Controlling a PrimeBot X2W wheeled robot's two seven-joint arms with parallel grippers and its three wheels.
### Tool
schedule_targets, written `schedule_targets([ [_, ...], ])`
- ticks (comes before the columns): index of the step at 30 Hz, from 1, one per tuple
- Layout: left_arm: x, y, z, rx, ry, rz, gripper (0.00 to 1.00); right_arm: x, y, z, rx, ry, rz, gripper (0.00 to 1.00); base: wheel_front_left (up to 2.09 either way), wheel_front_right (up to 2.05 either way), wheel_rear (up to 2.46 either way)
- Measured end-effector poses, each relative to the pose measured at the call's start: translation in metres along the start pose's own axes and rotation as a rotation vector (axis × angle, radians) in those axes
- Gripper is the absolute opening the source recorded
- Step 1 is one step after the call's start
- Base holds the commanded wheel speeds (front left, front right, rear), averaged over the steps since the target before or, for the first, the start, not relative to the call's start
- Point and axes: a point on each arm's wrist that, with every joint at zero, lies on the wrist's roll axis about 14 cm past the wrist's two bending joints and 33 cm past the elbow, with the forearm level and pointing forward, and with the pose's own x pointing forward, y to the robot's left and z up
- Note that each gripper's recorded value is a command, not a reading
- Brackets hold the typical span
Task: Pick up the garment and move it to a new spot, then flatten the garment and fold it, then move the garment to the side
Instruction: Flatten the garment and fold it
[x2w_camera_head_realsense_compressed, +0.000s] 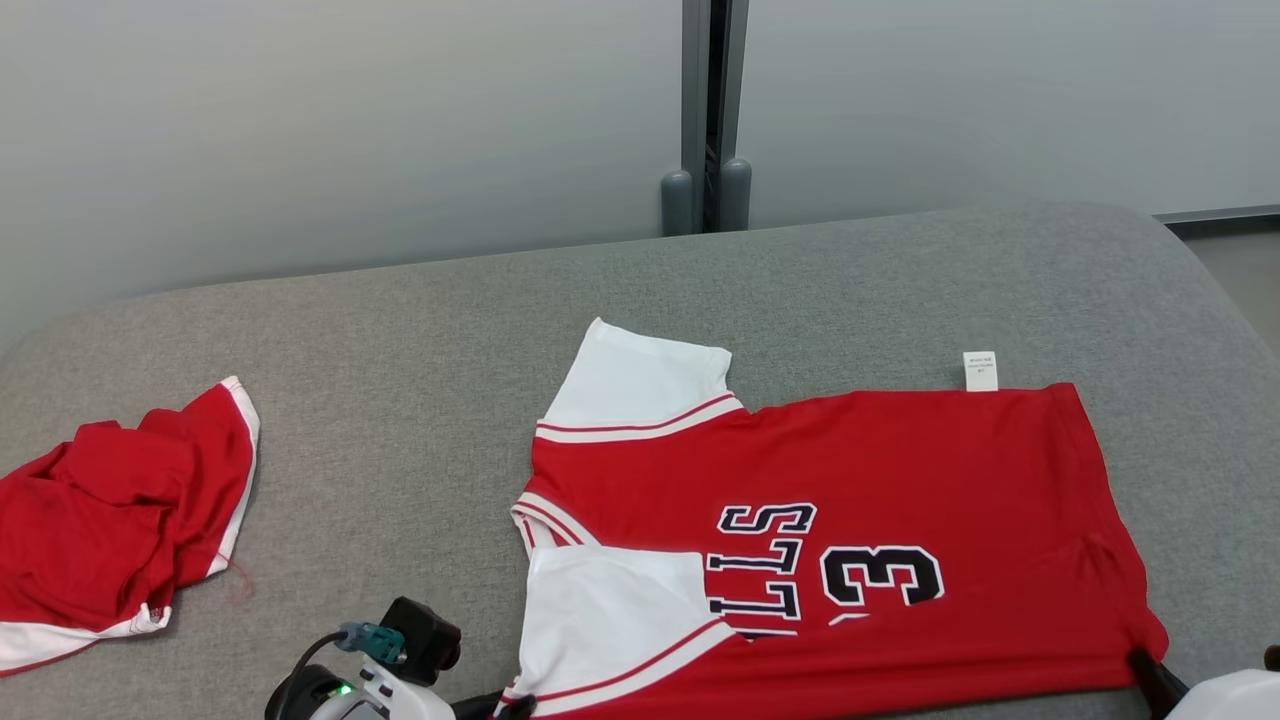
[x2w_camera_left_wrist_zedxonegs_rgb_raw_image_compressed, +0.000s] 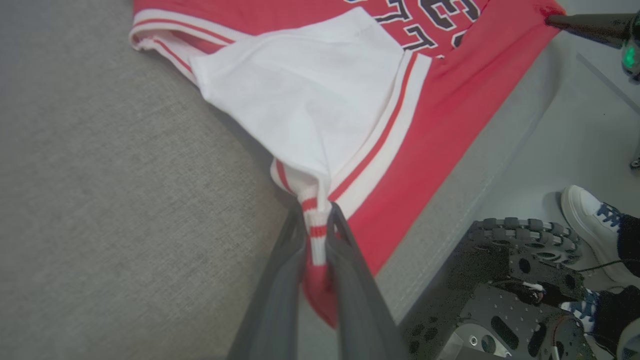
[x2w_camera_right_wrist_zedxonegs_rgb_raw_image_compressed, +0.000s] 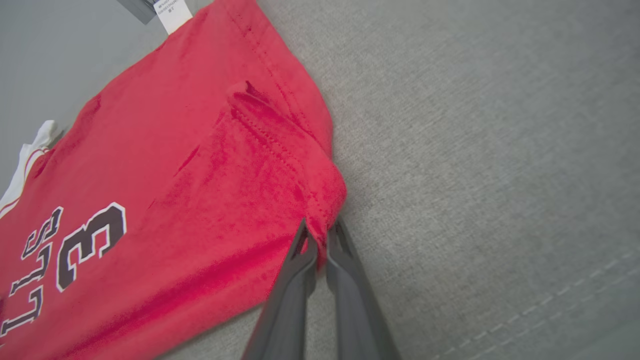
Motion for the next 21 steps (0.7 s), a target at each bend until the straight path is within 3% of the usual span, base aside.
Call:
schedule_targets([
  [10, -0.009, -0.017, -0.005, -0.022, -0.001, -0.026, 0.00, -0.016, -0.013, -0.019, 0.024, 0.090, 0.004, 0.00, 0.00, 0.00, 0.00],
  [11, -0.009, -0.018, -0.006, -0.024, 0.000, -0.028, 0.00, -0.017, -0.016, -0.019, 0.041, 0.090, -0.004, 0.17, 0.00, 0.00, 0.00],
  [12, -0.009, -0.019, -0.007, -0.027, 0.002, -0.029, 0.29, -0.018, -0.018, -0.018, 0.048, 0.086, -0.010, 1.00, 0.00, 0.00, 0.00],
  [14, -0.009, -0.018, -0.008, -0.032, 0.000, -0.019, 0.96, -0.018, -0.023, -0.013, 0.043, 0.082, -0.020, 1.00, 0.00, 0.00, 0.00],
  [15, -0.009, -0.016, -0.007, -0.032, -0.002, -0.015, 1.00, -0.018, -0.026, -0.007, 0.035, 0.066, -0.027, 1.00, 0.00, 0.00, 0.00],
  [21, -0.010, -0.006, 0.002, -0.053, -0.055, 0.029, 1.00, -0.011, -0.020, 0.015, -0.004, 0.005, -0.015, 1.00, 0.00, 0.00, 0.00],
])
